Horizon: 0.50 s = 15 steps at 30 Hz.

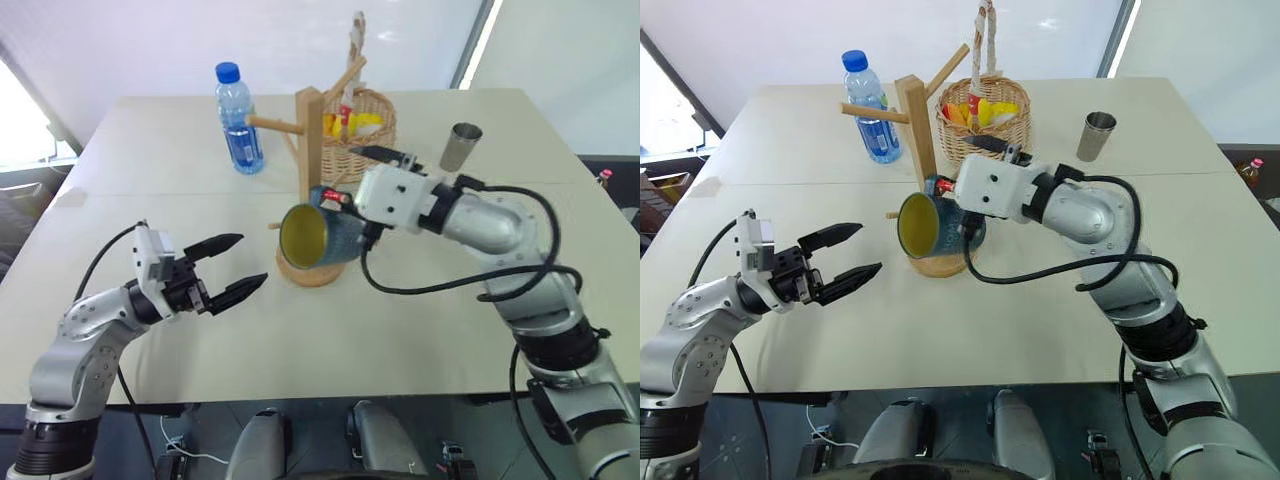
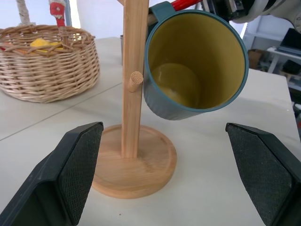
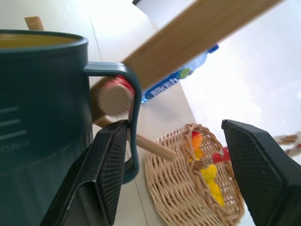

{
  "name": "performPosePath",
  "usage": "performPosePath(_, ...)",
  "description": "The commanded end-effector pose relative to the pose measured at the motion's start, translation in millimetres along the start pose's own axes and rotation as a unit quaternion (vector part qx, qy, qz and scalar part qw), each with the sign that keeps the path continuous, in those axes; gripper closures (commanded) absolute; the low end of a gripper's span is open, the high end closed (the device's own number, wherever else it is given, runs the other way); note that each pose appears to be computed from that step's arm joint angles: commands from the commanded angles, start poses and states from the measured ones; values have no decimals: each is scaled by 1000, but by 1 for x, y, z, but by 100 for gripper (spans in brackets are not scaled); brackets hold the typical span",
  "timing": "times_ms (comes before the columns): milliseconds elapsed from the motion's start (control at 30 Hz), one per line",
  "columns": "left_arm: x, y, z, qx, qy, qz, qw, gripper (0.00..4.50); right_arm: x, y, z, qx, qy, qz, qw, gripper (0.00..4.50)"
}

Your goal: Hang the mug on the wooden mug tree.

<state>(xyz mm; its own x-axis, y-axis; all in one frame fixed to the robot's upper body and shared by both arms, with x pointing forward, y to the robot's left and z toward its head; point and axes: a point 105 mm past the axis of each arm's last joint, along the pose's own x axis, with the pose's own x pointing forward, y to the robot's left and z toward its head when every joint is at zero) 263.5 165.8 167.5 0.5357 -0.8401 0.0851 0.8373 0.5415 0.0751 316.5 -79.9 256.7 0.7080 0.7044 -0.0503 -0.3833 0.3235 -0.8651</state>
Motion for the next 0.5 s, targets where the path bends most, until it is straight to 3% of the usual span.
performPosePath(33, -1, 8, 9, 4, -15, 19, 1000, 0, -31, -21, 6, 13, -25, -32, 999, 113)
performPosePath(200, -9, 34, -5, -38, -15, 106, 994, 0, -66, -18, -34, 144, -5, -75, 987, 113)
performPosePath(367, -27, 66, -31, -18, 19, 243, 970, 0, -87, 9, -96, 286, 36, -162, 944, 113)
performPosePath(500, -40, 87, -38, -7, 20, 335, 942, 0, -93, 32, -128, 356, 56, -220, 907, 113)
